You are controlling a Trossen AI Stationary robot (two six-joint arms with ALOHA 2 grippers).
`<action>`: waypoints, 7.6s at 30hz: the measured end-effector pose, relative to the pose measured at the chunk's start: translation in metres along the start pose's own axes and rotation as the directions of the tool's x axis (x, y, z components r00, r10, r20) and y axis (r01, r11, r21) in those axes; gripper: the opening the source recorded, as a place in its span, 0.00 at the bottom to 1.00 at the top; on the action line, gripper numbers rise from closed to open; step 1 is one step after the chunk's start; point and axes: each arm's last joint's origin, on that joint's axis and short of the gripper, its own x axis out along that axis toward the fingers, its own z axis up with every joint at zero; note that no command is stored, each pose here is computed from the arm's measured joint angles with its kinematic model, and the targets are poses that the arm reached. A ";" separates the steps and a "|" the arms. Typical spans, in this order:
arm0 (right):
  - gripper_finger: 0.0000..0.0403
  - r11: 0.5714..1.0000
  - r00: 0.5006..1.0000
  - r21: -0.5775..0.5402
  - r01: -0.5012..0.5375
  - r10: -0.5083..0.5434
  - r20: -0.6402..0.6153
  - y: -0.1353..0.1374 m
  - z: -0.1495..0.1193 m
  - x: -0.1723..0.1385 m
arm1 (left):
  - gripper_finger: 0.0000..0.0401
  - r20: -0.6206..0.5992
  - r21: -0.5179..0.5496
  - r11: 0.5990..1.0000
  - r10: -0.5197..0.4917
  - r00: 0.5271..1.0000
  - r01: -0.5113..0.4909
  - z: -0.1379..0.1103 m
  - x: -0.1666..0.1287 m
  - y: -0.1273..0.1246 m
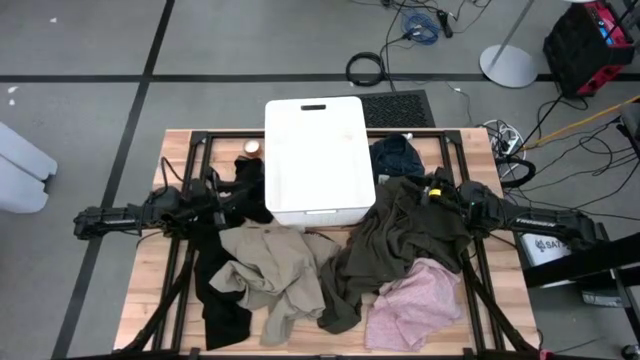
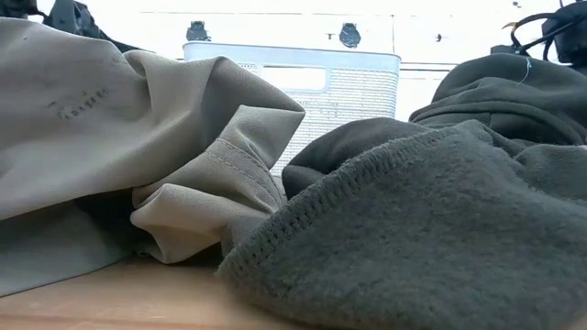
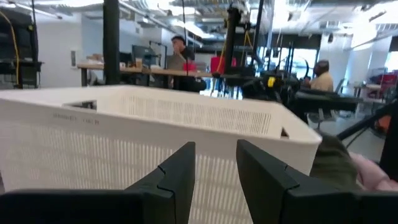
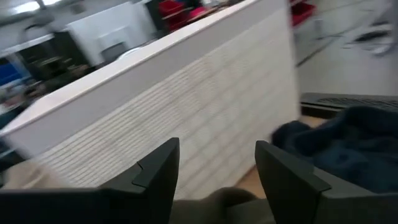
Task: Fold laundry
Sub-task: Put the pink polo into the white laundry bin
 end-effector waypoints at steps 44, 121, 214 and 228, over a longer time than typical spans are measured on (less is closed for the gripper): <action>0.49 0.931 0.937 -0.277 0.237 -0.294 -0.189 0.042 0.077 0.031 | 0.31 0.084 -0.018 1.000 -0.011 0.996 0.013 0.081 0.015 -0.006; 0.49 0.973 0.039 -0.201 0.112 -0.206 -0.978 0.236 0.052 -0.032 | 0.31 0.193 0.113 0.864 -0.503 0.842 0.490 0.116 0.045 -0.030; 0.00 0.787 0.656 -0.178 -0.591 0.340 -0.674 0.344 0.130 0.077 | 0.33 -0.050 0.177 0.779 -0.603 0.796 0.602 0.068 0.152 -0.140; 0.00 0.811 0.677 -0.237 -0.535 0.244 -0.694 0.341 0.110 0.097 | 0.65 -0.066 0.031 0.778 -0.625 0.778 0.628 0.060 0.156 -0.143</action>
